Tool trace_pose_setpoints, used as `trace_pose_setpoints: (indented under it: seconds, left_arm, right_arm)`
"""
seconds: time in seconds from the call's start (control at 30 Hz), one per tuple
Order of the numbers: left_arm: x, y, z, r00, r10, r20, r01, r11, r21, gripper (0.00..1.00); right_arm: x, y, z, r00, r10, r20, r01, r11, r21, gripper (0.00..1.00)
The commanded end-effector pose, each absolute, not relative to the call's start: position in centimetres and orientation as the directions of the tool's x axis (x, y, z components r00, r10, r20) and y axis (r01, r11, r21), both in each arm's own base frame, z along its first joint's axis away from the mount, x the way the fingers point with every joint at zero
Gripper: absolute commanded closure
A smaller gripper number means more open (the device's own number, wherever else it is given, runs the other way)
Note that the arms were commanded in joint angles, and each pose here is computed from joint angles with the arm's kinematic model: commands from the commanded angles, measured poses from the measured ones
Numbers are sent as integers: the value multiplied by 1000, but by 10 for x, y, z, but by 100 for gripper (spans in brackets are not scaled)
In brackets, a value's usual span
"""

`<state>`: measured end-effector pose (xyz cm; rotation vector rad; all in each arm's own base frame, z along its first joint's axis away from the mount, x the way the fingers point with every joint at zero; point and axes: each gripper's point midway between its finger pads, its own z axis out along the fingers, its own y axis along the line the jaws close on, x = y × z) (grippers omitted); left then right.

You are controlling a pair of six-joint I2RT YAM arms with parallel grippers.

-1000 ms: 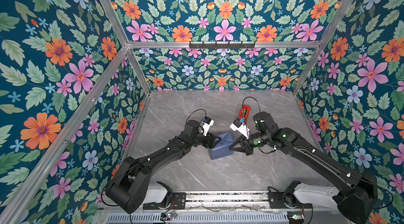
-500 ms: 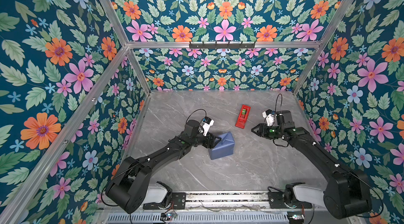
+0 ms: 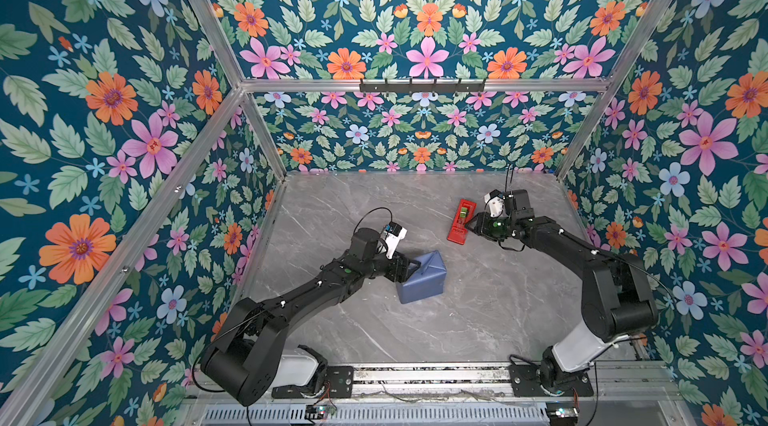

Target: Wrap the gift box in paper

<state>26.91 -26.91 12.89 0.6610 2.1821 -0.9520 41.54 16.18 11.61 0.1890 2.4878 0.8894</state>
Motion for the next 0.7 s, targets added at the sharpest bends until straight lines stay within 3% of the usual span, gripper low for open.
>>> trace_pose_setpoints:
  seconds: [0.0, 0.3, 0.67]
  left_arm:
    - [255, -258, 105, -711, 242, -660, 628, 640, -442, 27]
    - [256, -259, 106, -709, 243, -662, 631, 637, -443, 26]
    - [256, -259, 103, -712, 246, -658, 630, 638, -443, 26]
  right_arm:
    - [425, 166, 109, -877, 348, -331, 45, 746, 665, 57]
    - [451, 181, 93, -886, 375, -272, 72, 692, 718, 61]
    - [453, 181, 72, -874, 453, -179, 181, 643, 744, 69]
